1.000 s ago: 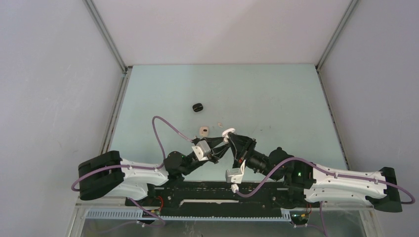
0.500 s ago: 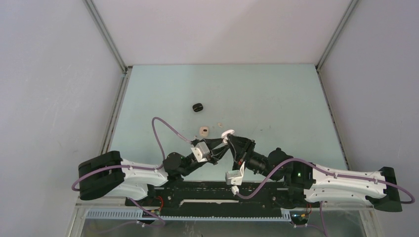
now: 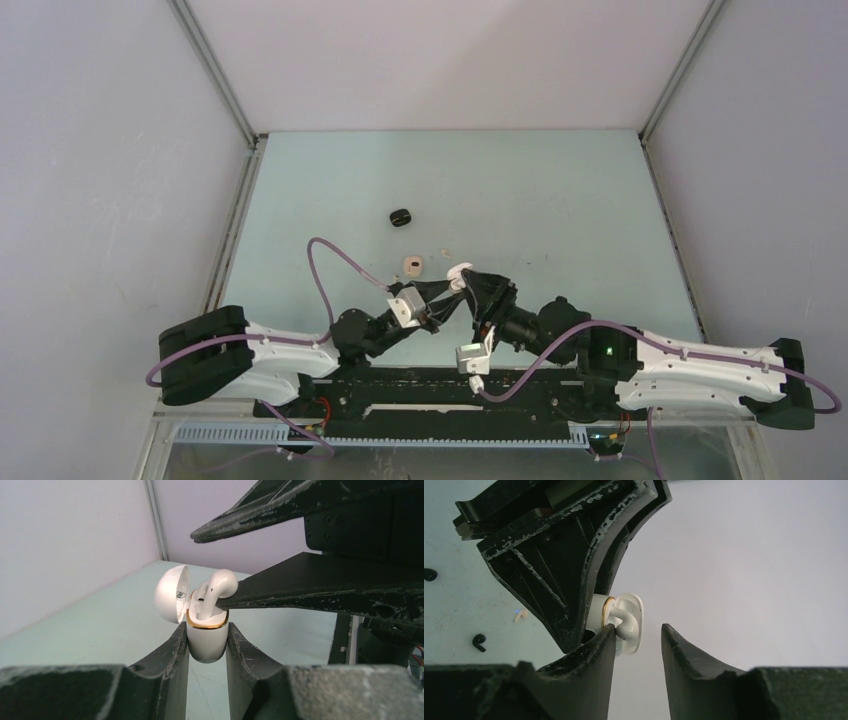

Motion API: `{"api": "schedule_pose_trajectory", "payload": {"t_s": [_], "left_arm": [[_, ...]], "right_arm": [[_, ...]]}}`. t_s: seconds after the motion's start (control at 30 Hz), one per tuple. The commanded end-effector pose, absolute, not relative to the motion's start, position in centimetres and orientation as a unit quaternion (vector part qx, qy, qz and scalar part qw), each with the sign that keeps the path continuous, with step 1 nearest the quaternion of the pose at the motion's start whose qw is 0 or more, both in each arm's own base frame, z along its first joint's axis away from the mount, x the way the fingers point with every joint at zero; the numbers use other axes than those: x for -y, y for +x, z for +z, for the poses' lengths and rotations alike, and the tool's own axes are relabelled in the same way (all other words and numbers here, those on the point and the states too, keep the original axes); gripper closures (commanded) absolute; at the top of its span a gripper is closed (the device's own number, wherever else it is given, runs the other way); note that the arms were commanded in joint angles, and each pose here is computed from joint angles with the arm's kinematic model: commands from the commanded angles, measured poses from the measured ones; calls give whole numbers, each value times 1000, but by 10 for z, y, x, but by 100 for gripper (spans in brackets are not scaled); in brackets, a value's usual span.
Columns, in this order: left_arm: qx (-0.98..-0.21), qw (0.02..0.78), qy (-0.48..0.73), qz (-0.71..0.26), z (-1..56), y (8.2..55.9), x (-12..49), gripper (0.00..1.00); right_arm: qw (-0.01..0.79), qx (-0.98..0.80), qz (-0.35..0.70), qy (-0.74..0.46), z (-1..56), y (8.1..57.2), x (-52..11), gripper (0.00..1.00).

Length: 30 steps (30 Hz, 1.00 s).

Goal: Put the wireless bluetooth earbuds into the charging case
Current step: Place the earbud in the charging case.

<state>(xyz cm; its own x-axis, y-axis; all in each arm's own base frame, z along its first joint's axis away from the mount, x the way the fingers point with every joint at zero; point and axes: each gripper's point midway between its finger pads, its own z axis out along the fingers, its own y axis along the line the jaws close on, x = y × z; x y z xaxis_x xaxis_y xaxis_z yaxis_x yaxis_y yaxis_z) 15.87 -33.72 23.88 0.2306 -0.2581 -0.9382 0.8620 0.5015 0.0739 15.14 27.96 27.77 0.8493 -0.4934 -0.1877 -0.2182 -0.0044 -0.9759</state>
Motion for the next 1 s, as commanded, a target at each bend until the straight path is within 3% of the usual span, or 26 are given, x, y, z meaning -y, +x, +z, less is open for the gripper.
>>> {"api": "schedule_pose_trajectory", "payload": {"t_s": [0.0,0.27,0.97], "left_arm": [[-443,753,281,-396,271,159,329,100],[-439,752,285,-400,273,156,330,100],[-440,749,301,-394,269,154,331,100]], "right_arm": [[613,-274,-85,-736,264,148,-277,56],[596,-302,-58,-741,279,149,-276,50],[493,-363,-20,-791,263,155,-278,49]]}}
